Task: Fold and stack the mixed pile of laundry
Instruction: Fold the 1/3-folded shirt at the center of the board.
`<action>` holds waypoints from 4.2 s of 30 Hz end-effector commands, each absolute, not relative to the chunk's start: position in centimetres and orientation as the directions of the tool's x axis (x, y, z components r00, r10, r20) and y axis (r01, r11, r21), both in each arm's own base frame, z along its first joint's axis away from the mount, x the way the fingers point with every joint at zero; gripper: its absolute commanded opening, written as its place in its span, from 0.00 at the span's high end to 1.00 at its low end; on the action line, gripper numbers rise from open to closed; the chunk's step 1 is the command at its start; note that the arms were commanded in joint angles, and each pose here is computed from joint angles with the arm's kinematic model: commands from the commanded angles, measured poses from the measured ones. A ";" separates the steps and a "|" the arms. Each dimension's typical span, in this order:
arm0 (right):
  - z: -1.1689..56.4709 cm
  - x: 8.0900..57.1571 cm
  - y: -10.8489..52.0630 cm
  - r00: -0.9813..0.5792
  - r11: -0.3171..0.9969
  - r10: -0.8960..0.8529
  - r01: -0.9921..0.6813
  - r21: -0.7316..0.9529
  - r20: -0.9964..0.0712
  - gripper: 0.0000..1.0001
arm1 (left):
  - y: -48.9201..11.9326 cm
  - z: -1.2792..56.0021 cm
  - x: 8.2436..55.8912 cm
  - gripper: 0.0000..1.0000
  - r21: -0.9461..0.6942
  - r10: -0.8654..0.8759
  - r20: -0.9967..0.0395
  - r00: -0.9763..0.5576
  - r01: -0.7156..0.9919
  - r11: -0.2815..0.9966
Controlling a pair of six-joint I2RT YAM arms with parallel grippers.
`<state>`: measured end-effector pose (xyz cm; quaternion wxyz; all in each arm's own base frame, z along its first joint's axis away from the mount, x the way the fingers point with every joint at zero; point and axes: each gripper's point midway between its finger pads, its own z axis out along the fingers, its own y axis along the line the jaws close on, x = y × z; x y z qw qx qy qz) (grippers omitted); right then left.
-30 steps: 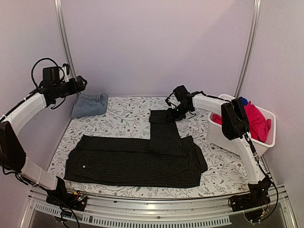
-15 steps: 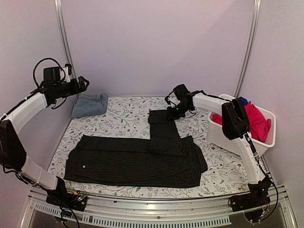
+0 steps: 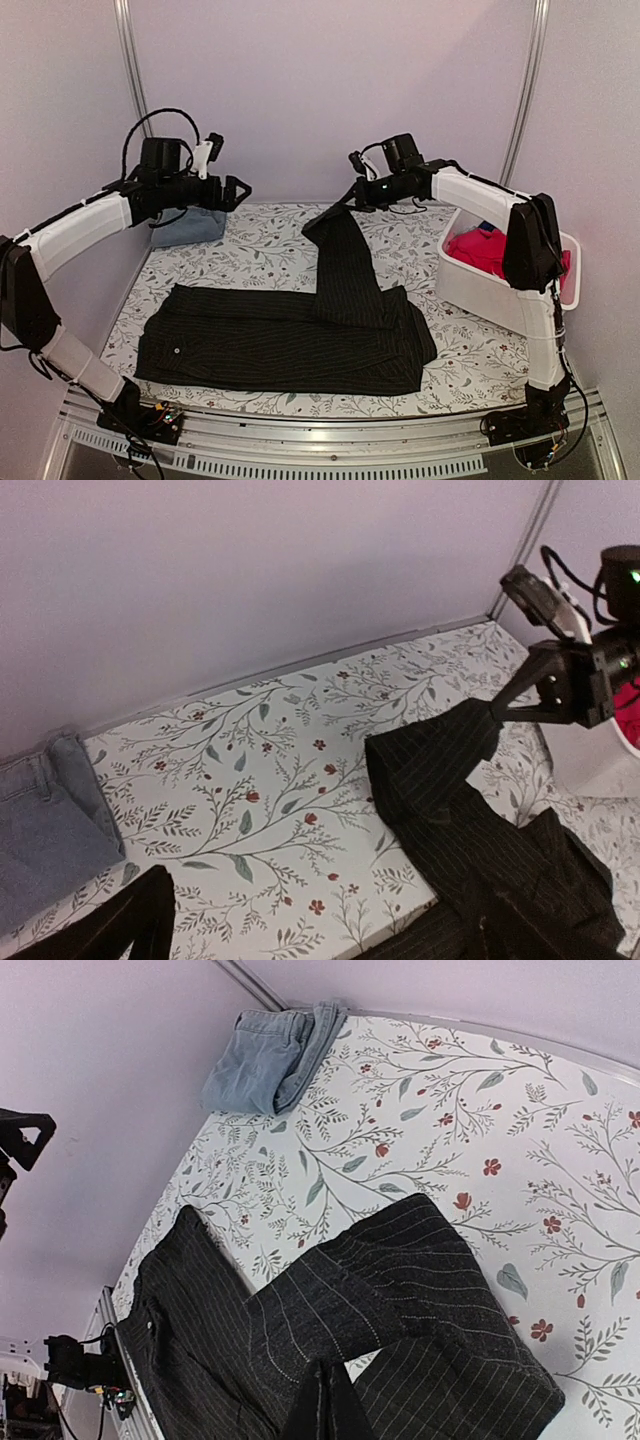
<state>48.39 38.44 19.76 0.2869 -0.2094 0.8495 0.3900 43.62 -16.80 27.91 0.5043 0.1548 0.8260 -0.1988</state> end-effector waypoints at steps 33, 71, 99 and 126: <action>29.9 39.1 39.1 -0.779 0.329 -0.074 -0.608 0.722 -0.622 1.00 | -36.2 26.3 42.1 0.93 0.474 0.574 -0.817 0.053 0.628 0.617; 19.0 27.8 39.2 -0.714 0.318 -0.365 -0.699 0.641 -0.598 0.56 | -37.8 33.1 2.9 1.00 -0.190 0.681 -0.692 -0.240 0.970 0.148; 7.4 24.6 37.9 -0.744 0.490 -0.535 -0.659 0.571 -0.400 0.55 | -29.5 35.7 12.9 1.00 -0.192 0.317 -0.875 -0.367 0.862 0.469; 3.3 21.2 34.0 -0.746 0.536 -0.631 -0.617 0.576 -0.212 0.61 | -17.3 26.0 23.9 1.00 -0.470 -0.106 -0.641 -0.760 0.280 0.837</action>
